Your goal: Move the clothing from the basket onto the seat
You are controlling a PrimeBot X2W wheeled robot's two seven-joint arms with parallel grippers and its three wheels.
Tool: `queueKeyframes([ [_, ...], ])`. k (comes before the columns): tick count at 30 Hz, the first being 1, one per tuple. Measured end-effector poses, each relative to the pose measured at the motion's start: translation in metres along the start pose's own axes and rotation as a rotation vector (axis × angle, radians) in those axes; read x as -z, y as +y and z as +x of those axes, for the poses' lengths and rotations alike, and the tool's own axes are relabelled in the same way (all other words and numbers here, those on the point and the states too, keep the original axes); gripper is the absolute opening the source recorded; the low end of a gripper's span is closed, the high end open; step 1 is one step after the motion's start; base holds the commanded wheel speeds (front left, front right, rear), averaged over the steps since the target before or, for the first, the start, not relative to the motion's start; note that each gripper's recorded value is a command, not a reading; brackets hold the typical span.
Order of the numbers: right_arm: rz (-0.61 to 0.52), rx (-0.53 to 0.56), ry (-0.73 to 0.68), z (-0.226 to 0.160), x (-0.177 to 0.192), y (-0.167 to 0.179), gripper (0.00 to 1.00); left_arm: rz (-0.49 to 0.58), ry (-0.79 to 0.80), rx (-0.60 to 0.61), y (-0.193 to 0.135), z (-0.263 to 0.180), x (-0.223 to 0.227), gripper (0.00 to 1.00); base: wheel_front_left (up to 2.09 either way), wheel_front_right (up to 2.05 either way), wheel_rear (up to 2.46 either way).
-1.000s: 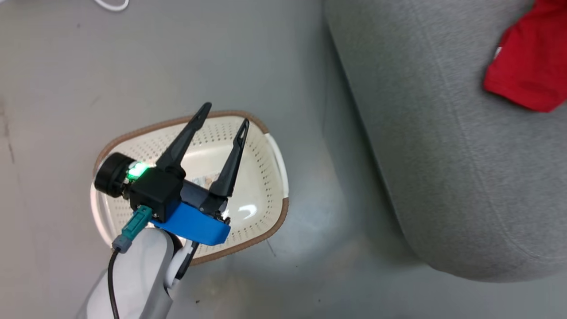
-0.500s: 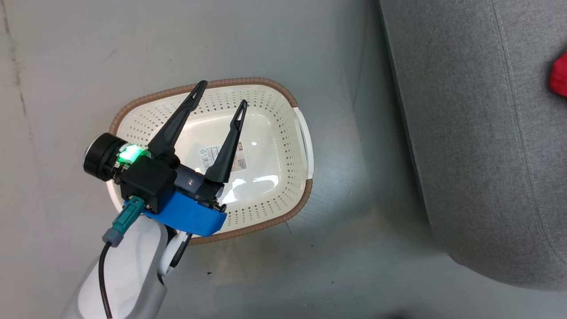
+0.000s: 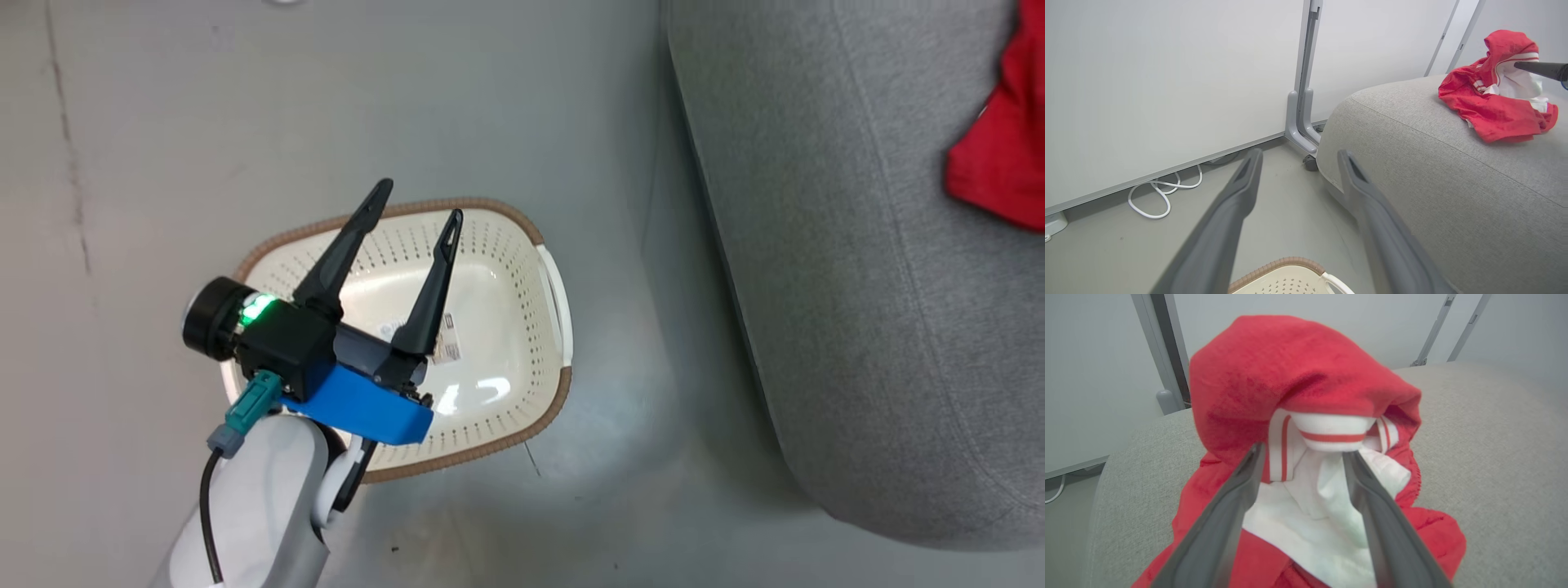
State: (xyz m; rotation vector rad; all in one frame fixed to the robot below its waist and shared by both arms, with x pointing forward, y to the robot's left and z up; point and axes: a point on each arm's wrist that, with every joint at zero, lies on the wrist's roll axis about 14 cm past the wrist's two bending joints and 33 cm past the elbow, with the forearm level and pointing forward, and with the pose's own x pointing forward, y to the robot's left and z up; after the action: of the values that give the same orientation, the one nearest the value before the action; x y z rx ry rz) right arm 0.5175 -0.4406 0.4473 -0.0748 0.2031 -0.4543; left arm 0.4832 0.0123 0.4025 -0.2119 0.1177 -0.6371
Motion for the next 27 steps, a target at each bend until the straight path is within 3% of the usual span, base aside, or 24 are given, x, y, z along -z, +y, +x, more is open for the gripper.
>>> queueKeyframes([
  [12,-0.034,-0.158,-0.044,-0.05,-0.025,0.036,1.0,-0.027,-0.023,-0.067,-0.019,-0.042,-0.03,1.0,0.0,0.0,0.0],
  [27,0.044,-0.401,-0.188,-0.143,-0.056,0.102,1.0,-0.016,-0.075,-0.247,-0.015,-0.114,-0.056,1.0,0.0,0.0,0.0],
])
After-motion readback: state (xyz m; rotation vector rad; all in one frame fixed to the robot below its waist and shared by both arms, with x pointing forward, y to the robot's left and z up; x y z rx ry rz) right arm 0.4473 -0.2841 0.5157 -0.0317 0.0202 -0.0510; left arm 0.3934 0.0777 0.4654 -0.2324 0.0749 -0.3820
